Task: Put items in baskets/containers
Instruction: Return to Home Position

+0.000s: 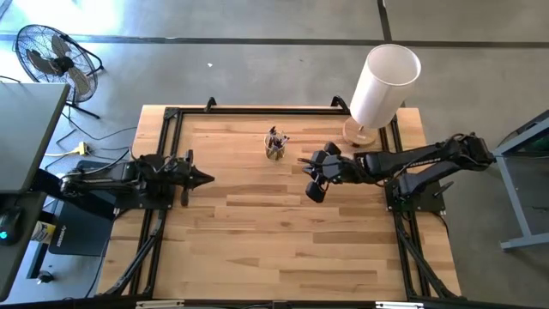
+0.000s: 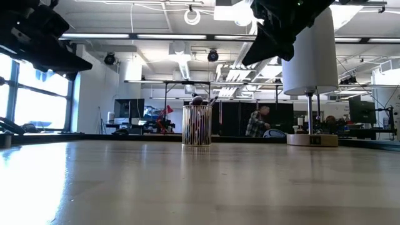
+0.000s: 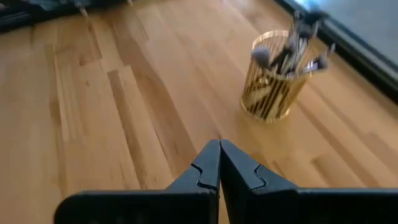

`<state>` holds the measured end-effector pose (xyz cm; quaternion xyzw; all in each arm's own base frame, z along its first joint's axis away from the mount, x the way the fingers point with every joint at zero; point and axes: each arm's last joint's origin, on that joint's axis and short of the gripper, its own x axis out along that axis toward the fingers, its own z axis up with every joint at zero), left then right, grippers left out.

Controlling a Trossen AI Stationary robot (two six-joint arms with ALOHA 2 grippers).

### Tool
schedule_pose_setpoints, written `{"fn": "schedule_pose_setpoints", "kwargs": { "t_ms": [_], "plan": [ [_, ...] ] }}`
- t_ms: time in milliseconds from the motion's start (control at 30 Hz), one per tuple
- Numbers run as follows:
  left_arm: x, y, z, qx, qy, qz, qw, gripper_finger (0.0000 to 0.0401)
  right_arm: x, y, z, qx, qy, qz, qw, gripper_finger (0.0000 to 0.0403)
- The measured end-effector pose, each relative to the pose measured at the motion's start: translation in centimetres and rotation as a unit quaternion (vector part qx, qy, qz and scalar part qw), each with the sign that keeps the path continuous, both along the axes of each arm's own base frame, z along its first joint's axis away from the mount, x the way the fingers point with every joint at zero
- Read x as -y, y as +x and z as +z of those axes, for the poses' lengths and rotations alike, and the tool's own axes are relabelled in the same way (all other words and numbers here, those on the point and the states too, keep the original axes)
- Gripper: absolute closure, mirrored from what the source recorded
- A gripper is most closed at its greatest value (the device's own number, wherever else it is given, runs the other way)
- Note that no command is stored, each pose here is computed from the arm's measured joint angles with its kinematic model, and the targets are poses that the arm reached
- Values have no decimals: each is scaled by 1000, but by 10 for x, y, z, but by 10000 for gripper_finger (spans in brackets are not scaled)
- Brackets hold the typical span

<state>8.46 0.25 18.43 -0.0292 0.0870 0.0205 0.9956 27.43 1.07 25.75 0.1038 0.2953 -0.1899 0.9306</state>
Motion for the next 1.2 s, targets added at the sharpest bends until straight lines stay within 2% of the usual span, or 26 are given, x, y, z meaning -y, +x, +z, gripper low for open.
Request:
{"fn": "schedule_pose_setpoints", "kwargs": {
  "t_ms": [67, 200, 367, 567, 733, 967, 1200],
  "plan": [
    [0, 1, -5, -9, -1, -2, 1000, 401, 0, -1, -2, -7, 13, 2, 1000, 401],
    [0, 6, -10, 24, -14, -1, 1000, 401, -2, -1, -3, -11, 26, 30, 999, 402],
    [0, 11, -13, 61, -13, -10, 998, 401, -3, -1, -3, -26, 0, 77, 997, 402],
    [1, 12, -13, 58, -14, -16, 998, 401, -2, 0, -3, -37, -33, 151, 987, 402],
    [1, 12, -13, 64, -14, -18, 998, 401, 0, -5, -26, 10, -26, 200, 979, 403],
    [1, 12, -12, 68, -13, -18, 997, 400, 8, -40, -68, 89, 4, 208, 974, 403],
    [1, 12, -12, 68, -13, -17, 997, 400, 14, -91, -89, 154, 23, 185, 970, 403]
  ]
}}
